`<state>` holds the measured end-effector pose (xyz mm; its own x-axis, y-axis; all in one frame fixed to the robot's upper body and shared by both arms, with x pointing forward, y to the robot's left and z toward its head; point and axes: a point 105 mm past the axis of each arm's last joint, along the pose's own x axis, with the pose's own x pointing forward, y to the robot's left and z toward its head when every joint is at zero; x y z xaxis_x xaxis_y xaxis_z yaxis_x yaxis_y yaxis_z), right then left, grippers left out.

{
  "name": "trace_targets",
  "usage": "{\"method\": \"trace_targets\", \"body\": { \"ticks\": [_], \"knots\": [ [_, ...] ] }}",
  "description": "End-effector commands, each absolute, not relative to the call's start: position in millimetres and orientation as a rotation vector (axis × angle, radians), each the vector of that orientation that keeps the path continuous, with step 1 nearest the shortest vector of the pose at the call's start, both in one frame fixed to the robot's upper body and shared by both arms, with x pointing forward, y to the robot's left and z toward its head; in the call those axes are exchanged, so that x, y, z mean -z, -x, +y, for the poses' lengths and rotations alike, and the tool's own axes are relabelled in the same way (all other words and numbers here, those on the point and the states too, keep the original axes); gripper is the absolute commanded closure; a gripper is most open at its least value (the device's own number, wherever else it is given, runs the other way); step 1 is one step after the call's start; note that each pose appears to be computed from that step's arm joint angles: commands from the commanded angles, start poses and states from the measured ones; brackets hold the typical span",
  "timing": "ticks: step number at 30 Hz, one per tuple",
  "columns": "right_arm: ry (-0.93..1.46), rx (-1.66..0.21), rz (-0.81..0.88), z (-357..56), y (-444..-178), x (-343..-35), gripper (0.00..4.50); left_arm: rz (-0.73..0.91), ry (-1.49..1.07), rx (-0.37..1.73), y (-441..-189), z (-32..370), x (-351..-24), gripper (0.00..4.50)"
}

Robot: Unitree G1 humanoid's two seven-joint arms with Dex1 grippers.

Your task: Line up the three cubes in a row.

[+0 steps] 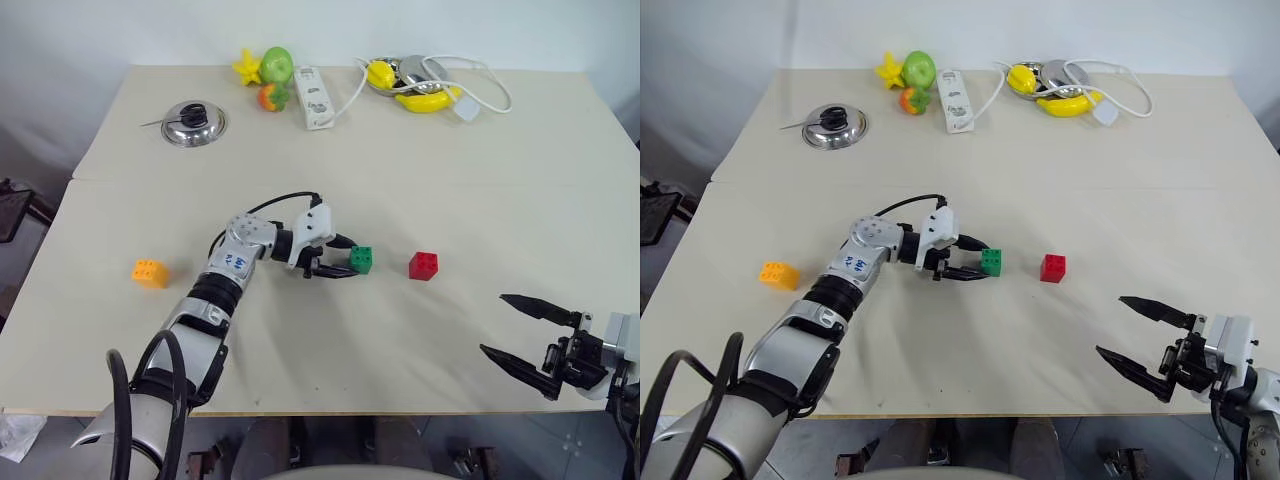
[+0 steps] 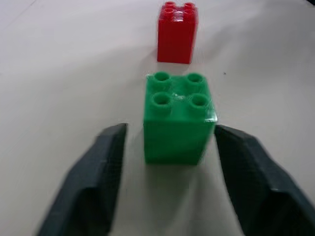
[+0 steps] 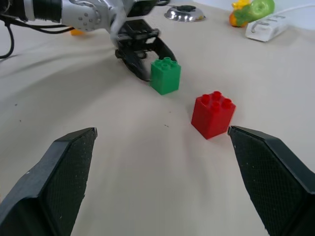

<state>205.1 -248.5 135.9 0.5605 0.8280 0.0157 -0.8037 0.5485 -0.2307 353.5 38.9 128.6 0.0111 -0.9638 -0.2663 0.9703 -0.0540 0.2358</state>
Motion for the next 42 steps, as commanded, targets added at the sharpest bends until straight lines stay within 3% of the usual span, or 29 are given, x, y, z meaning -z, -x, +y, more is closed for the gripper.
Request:
{"method": "trace_targets", "body": {
  "ticks": [1, 6, 9, 15, 18, 22, 25, 30, 42],
  "knots": [
    [0.202, -1.033, -0.202, -232, -213, -149, 0.00, -0.156, -0.393, 1.627, -339, 65, -168, 0.61],
    [0.117, -1.158, -0.241, -200, -226, -160, 0.00, -0.294, -0.432, 1.475, -321, 119, -200, 0.61],
    [0.041, -1.198, -0.255, -185, -234, -167, 0.00, -0.299, -0.417, 1.280, -307, 156, -206, 0.04],
    [0.059, -1.306, -0.359, -156, -236, -182, 0.00, -0.265, -0.365, 0.702, -269, 247, -194, 0.04],
    [0.075, -1.373, -0.359, -146, -235, -178, 0.00, -0.125, -0.307, 0.382, -221, 306, -146, 0.04],
    [0.116, -1.387, -0.364, -147, -238, -172, 0.00, -0.060, -0.194, 0.123, -179, 339, -114, 0.04],
    [0.156, -1.378, -0.354, -152, -241, -166, 0.00, -0.026, -0.111, 0.052, -164, 341, -96, 0.04],
    [0.191, -1.331, -0.327, -169, -245, -160, 0.00, -0.034, -0.053, 0.095, -173, 323, -93, 0.04],
    [0.173, -1.356, -0.256, -175, -237, -151, 0.00, -0.068, 0.008, 0.084, -247, 296, -109, 0.04]
  ]
}}
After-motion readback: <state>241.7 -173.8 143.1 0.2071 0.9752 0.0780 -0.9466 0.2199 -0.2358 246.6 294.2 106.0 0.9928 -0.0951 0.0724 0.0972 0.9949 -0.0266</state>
